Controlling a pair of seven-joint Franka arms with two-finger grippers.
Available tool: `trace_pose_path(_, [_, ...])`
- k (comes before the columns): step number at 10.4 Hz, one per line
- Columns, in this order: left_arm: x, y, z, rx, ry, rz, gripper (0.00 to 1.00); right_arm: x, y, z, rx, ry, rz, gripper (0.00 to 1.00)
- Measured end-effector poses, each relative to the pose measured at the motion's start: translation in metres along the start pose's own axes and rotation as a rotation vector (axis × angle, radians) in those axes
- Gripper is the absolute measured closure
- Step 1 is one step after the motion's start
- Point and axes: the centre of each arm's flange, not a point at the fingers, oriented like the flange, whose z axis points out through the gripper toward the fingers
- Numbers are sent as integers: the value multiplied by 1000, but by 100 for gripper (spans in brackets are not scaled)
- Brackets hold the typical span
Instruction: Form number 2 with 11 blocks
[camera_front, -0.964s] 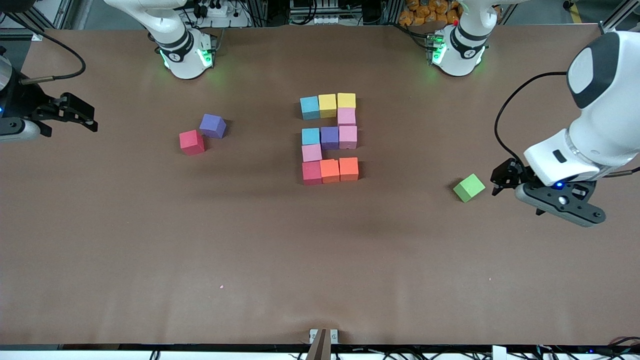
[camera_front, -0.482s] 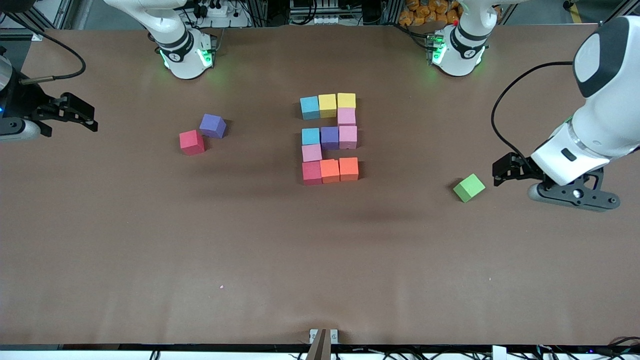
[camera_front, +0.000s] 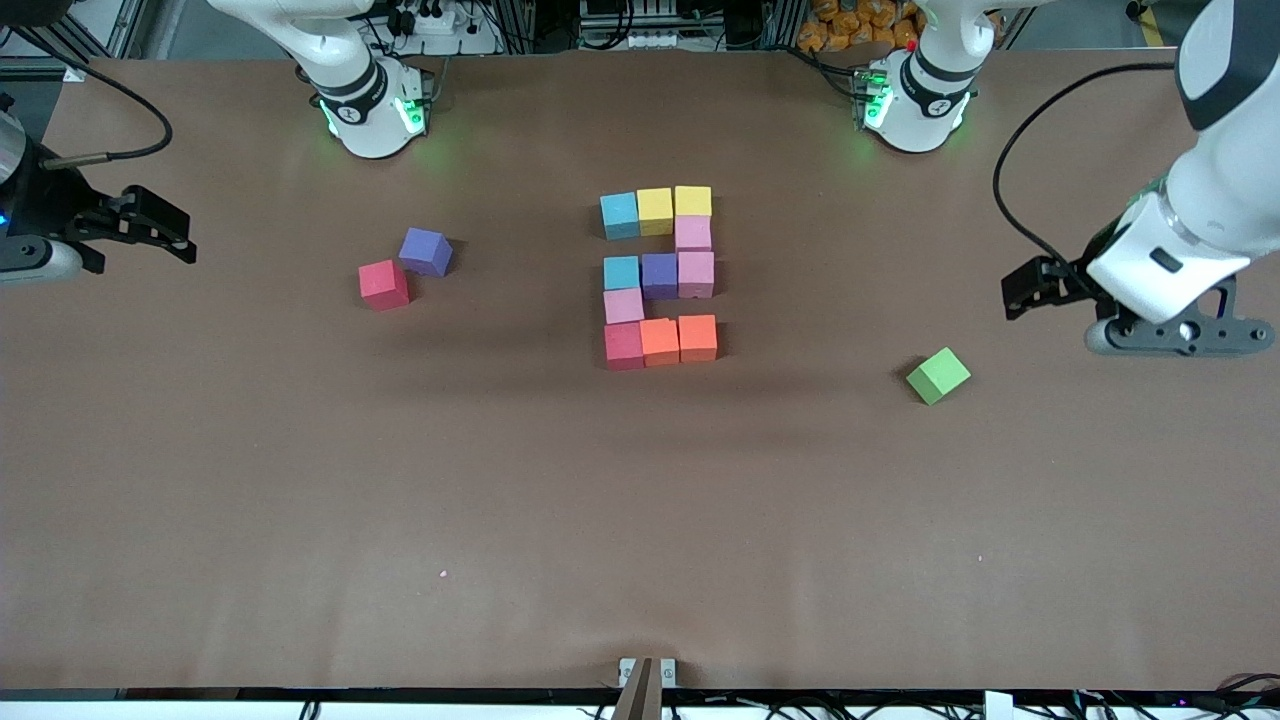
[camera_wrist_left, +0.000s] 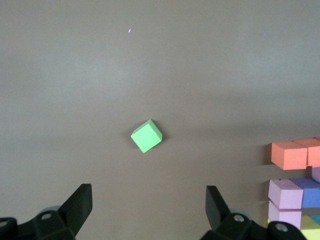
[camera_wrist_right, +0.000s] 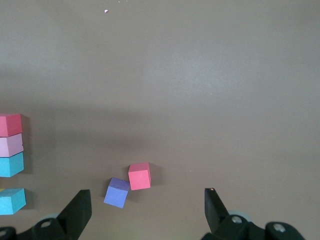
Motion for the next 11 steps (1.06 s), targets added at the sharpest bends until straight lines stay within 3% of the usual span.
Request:
trace_pose_path(5, [-16, -30, 23, 18, 4, -54, 0, 0, 0, 3, 0, -6, 0, 0])
trace_pose_path(11, [-17, -41, -5, 14, 76, -76, 0, 0, 0, 5, 0, -8, 0, 0])
